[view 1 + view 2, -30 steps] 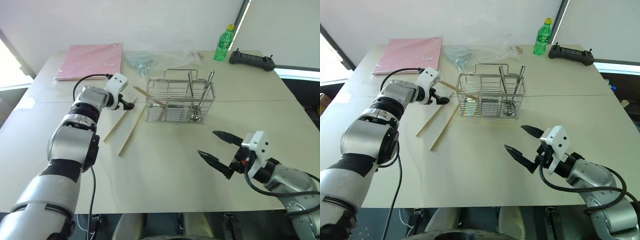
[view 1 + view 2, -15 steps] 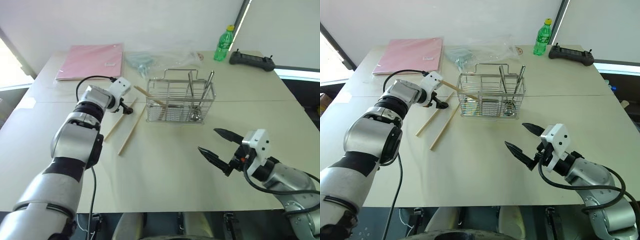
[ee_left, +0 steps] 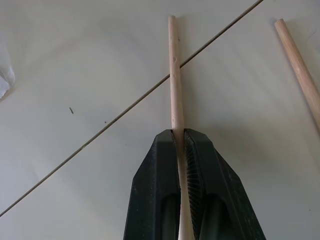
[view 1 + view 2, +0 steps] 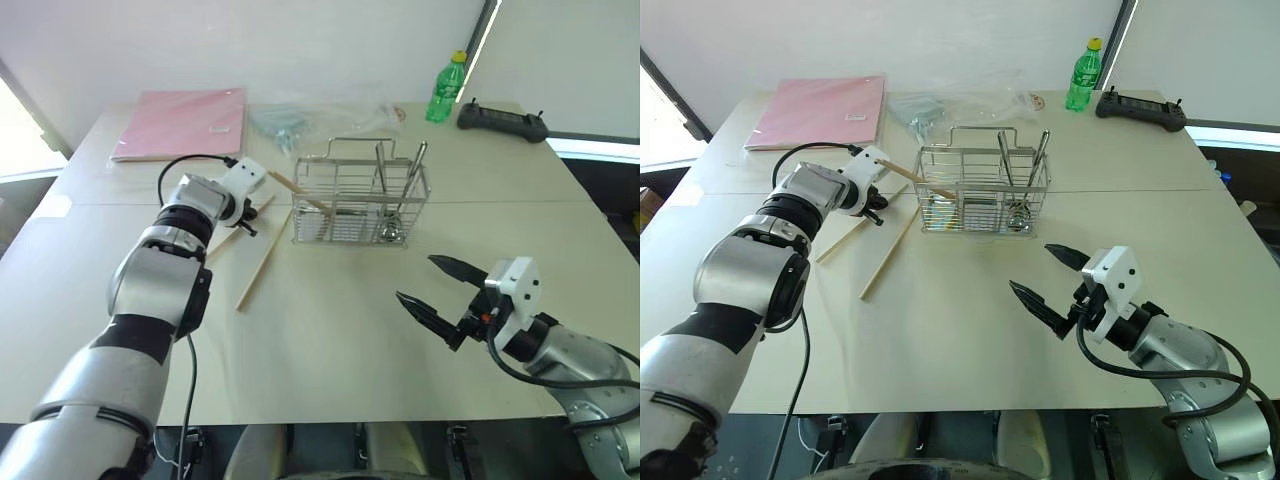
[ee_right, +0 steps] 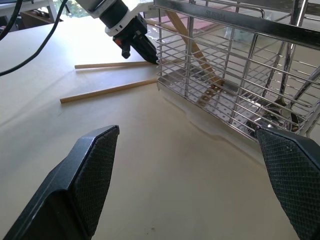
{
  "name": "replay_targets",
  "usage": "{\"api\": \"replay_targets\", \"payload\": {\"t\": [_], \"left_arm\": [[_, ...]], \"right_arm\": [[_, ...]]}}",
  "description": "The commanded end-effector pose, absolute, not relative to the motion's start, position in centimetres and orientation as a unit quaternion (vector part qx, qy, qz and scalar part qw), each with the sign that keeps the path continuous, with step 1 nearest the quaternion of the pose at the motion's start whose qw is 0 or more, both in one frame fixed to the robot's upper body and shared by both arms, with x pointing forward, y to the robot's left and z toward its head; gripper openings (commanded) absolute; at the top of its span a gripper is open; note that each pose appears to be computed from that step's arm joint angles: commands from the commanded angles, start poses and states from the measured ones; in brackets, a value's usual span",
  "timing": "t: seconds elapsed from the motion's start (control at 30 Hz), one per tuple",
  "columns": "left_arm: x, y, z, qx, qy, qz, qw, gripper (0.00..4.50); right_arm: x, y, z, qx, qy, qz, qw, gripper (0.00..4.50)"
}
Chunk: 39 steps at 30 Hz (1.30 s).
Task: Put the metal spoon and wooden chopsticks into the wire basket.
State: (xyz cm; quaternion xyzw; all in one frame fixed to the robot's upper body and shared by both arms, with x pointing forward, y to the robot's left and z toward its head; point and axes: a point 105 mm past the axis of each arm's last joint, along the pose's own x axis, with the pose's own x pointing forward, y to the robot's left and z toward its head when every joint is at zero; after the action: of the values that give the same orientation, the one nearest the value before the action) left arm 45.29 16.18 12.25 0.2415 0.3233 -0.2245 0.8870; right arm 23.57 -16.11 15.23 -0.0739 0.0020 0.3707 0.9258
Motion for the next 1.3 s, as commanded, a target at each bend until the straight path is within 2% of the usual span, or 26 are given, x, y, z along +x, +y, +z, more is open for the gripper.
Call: {"api": "replay_targets", "payload": {"t": [0.03, 0.23, 0.33, 0.4, 0.47, 0.53, 0.63, 0.77, 0.83, 0.9, 1.1, 1.3], "left_arm": [[45.5, 16.5, 13.0, 0.25, 0.316, -0.216, 0.889, 0.02], [46.0, 17.5, 14.1, 0.225, 0.296, -0.19, 0.908, 0.02], [46.8, 18.1, 16.1, 0.19, 0.247, -0.16, 0.937, 0.02], [47.6, 18.9, 19.2, 0.113, 0.185, -0.131, 0.967, 0.02], [47.7, 20.2, 21.9, 0.032, 0.155, -0.106, 0.982, 0.02], [47.7, 21.2, 24.2, 0.008, 0.123, -0.093, 0.988, 0.02], [47.7, 21.9, 28.8, -0.022, 0.03, -0.092, 0.995, 0.02], [46.5, 21.0, 35.9, -0.094, -0.125, -0.154, 0.976, 0.02], [45.1, 20.4, 39.5, -0.143, -0.207, -0.201, 0.947, 0.02], [43.9, 19.9, 41.5, -0.175, -0.259, -0.236, 0.92, 0.02], [42.0, 15.9, 42.3, -0.185, -0.303, -0.305, 0.884, 0.02], [41.4, 10.9, 38.8, -0.159, -0.272, -0.357, 0.879, 0.02]], "right_arm": [[23.3, -15.6, 16.8, -0.086, -0.03, 0.376, 0.922, 4.5], [23.3, -15.6, 16.7, -0.085, -0.028, 0.377, 0.922, 4.5], [23.2, -15.8, 16.7, -0.087, -0.026, 0.377, 0.922, 4.5], [23.2, -15.9, 16.8, -0.087, -0.024, 0.377, 0.922, 4.5], [23.2, -15.8, 16.9, -0.085, -0.022, 0.378, 0.922, 4.5], [23.1, -15.8, 16.9, -0.084, -0.021, 0.379, 0.921, 4.5], [23.1, -15.7, 17.0, -0.082, -0.02, 0.379, 0.922, 4.5], [23.3, -15.7, 17.1, -0.081, -0.019, 0.377, 0.922, 4.5], [23.3, -15.7, 17.2, -0.08, -0.019, 0.378, 0.922, 4.5], [23.3, -15.7, 17.3, -0.08, -0.018, 0.377, 0.923, 4.5], [23.4, -15.7, 17.3, -0.079, -0.017, 0.375, 0.923, 4.5], [23.5, -15.9, 17.5, -0.076, -0.019, 0.367, 0.927, 4.5]]}}
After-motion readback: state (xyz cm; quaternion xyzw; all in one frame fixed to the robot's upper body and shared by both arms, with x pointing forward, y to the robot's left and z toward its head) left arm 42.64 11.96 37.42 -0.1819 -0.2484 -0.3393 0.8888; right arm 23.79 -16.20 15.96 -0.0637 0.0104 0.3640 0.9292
